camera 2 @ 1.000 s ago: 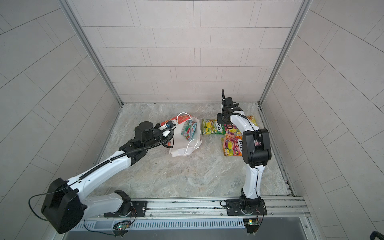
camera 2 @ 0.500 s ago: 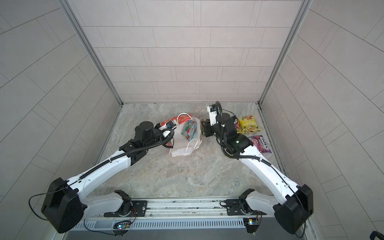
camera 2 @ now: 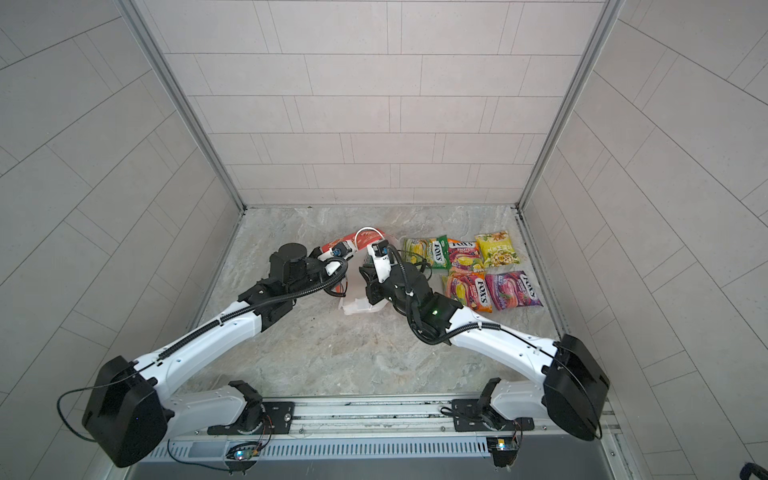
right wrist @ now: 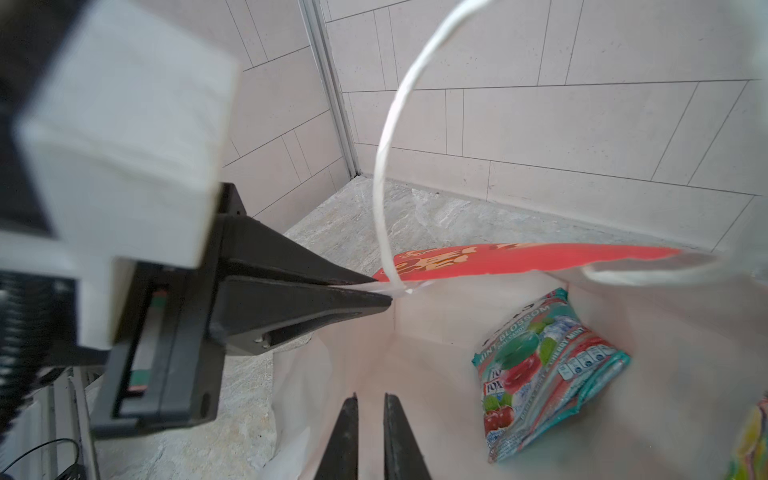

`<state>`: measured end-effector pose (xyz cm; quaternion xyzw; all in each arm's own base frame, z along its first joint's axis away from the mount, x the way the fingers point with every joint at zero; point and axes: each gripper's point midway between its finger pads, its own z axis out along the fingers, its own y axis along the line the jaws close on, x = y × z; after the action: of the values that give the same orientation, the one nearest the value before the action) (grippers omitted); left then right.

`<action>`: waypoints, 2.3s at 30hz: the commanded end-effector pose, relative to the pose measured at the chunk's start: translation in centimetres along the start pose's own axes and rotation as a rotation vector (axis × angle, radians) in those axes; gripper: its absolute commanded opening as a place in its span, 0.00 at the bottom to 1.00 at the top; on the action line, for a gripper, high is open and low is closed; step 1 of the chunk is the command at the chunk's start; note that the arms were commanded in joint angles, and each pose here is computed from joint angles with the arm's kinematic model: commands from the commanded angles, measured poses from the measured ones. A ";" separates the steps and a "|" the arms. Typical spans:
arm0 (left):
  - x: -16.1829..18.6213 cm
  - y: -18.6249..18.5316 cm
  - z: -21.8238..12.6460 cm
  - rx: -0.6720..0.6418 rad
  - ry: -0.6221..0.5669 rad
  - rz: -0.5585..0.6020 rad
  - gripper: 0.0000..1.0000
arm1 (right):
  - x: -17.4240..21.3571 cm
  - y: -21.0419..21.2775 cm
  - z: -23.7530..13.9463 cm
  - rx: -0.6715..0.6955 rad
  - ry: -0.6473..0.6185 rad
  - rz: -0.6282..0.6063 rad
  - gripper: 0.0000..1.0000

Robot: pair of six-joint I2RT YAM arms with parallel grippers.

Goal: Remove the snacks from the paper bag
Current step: 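Move the right gripper back over the bag toward the teal mint packet, then lower the right gripper into the bag and close on the teal mint packet, then lift the teal mint packet out of the bag with the right gripper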

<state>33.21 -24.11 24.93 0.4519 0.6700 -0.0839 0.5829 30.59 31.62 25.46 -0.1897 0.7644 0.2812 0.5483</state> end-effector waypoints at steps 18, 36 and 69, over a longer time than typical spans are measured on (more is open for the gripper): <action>-1.6 0.6 -1.0 -0.012 -0.040 -0.009 0.00 | 10.5 -9.5 4.6 0.393 0.194 0.161 0.34; -1.8 -0.1 -0.7 0.030 -0.060 -0.010 0.00 | 12.5 -13.2 6.8 0.584 0.198 0.391 0.59; -1.6 -0.4 -0.6 0.035 -0.066 -0.008 0.00 | 8.9 -14.1 11.9 0.504 0.002 0.430 0.02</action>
<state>32.67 -24.24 24.95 0.4554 0.6698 -0.1001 0.5779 44.46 28.42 9.65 0.1246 0.8440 0.1729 0.4921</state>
